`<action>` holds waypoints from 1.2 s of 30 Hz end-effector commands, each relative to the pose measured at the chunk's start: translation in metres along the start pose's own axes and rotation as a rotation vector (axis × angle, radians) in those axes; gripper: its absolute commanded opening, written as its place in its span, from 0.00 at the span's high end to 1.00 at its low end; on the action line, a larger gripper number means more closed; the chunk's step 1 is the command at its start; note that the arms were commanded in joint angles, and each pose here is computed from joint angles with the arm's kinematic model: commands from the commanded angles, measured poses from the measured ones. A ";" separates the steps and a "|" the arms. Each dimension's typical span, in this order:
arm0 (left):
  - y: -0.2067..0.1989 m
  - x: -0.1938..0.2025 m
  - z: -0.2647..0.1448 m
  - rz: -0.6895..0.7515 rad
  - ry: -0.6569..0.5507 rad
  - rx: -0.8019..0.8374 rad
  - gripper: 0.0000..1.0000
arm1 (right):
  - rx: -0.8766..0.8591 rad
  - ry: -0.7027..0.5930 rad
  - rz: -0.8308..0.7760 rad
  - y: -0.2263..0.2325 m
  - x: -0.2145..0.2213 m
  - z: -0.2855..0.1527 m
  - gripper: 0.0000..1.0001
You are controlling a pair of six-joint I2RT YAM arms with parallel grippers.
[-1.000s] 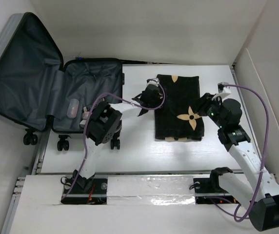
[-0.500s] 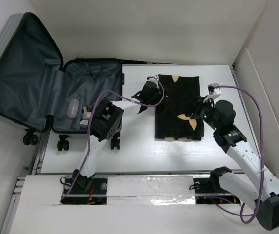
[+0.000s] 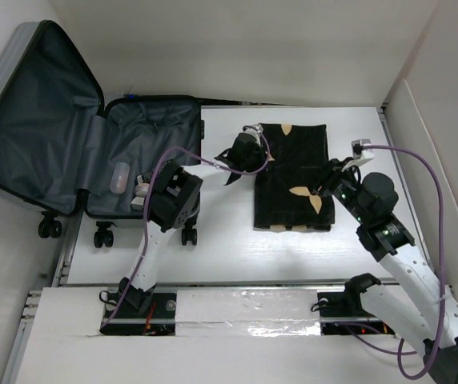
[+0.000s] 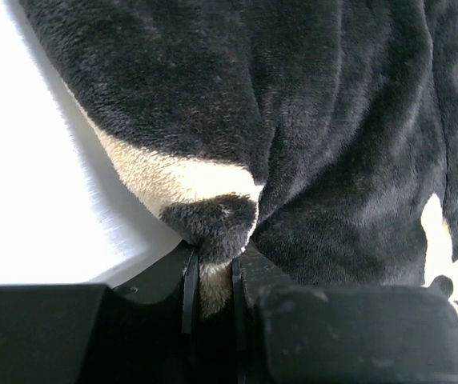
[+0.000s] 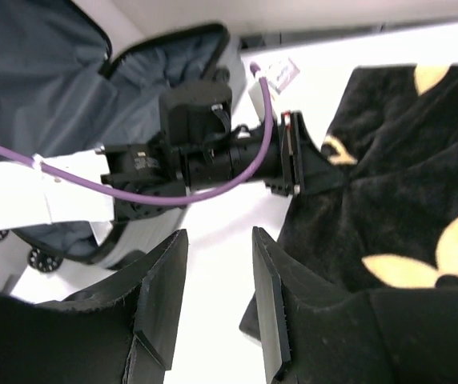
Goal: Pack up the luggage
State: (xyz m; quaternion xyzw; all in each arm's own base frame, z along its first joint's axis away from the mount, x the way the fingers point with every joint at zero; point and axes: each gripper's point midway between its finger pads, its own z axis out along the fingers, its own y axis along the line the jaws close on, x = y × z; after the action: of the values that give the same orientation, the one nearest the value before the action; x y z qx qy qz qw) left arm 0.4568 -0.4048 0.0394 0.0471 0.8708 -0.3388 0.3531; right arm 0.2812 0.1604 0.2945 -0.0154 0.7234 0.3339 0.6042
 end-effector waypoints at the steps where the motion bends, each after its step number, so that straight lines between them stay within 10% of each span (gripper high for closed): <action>1: -0.044 -0.056 -0.038 0.106 -0.084 0.091 1.00 | -0.018 -0.095 -0.007 0.012 -0.029 -0.008 0.56; 20: -0.045 -0.280 -0.266 0.198 -0.414 -0.011 1.00 | -0.077 -0.103 -0.024 0.013 -0.017 -0.027 0.55; 26: 0.038 -0.311 -0.351 0.102 -0.534 -0.181 1.00 | -0.093 -0.117 -0.033 0.016 -0.019 -0.034 0.55; 36: 0.226 -0.245 -0.403 -0.117 -0.521 -0.519 1.00 | -0.117 -0.108 -0.045 0.023 -0.017 -0.036 0.55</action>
State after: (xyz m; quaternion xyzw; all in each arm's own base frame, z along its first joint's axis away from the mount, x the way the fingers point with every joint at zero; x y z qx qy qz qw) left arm 0.4816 0.0327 0.2793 -0.1739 0.8234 -0.1538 0.5178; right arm 0.2491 0.1490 0.3154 -0.0312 0.6814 0.3551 0.6392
